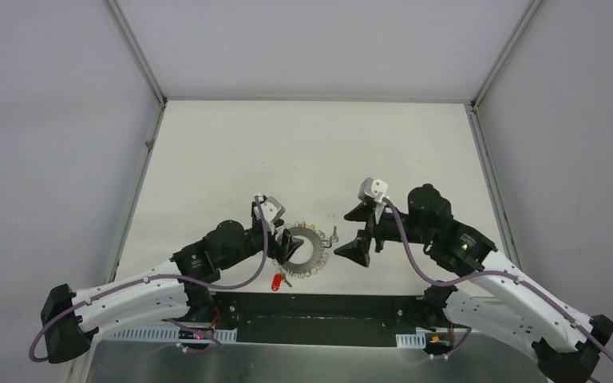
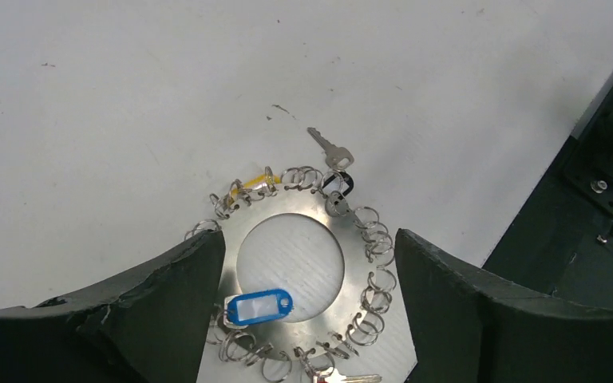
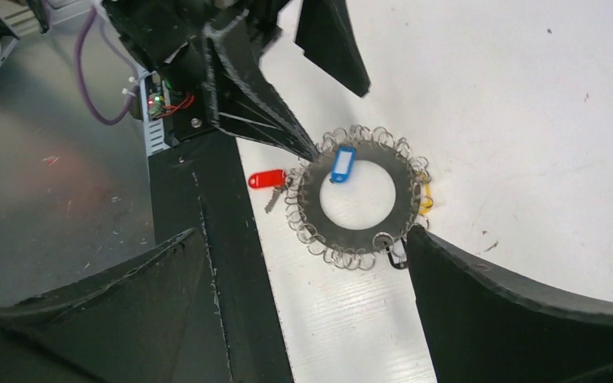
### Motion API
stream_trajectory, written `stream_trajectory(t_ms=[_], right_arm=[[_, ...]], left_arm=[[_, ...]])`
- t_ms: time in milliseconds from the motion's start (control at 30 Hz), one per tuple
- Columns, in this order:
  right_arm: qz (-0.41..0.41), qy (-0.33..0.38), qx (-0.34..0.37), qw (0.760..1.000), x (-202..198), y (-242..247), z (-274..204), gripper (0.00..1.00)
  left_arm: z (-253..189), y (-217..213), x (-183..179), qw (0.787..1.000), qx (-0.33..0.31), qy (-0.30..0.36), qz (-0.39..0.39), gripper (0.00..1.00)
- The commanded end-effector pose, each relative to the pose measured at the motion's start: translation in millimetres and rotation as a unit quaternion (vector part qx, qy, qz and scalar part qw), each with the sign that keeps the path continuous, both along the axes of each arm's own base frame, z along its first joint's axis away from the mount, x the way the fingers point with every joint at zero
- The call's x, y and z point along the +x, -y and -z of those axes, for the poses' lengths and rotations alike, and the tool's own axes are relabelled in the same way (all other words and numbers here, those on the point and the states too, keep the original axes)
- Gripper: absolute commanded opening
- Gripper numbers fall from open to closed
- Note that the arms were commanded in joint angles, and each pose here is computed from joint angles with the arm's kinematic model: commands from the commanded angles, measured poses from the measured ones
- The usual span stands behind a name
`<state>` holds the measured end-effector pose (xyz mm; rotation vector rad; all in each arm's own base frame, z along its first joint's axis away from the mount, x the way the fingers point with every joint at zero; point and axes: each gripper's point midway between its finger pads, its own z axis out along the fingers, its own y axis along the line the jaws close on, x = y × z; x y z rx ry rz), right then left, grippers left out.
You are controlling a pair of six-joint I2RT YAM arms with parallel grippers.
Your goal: Put the keys on the keyring
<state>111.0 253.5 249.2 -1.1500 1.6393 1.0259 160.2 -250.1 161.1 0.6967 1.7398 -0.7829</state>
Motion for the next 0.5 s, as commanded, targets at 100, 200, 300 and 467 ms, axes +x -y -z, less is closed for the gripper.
stream_trajectory(t_ms=[100,200,300,467], right_arm=[[0.079,-0.075,-0.005,0.994,38,0,15,1.0],[0.124,-0.109,-0.004,0.986,62,12,26,1.0],[0.174,-0.142,0.006,0.975,83,28,34,1.0],[0.315,-0.162,0.017,0.935,130,80,55,1.0]], left_arm=[[-29,-9,20,0.998,0.026,-0.009,-0.059,0.91],[-32,-5,30,0.998,0.027,-0.035,-0.046,0.92],[-29,-13,53,0.995,0.002,-0.081,-0.065,0.92],[-18,-38,91,0.987,-0.013,-0.094,-0.13,0.94]])
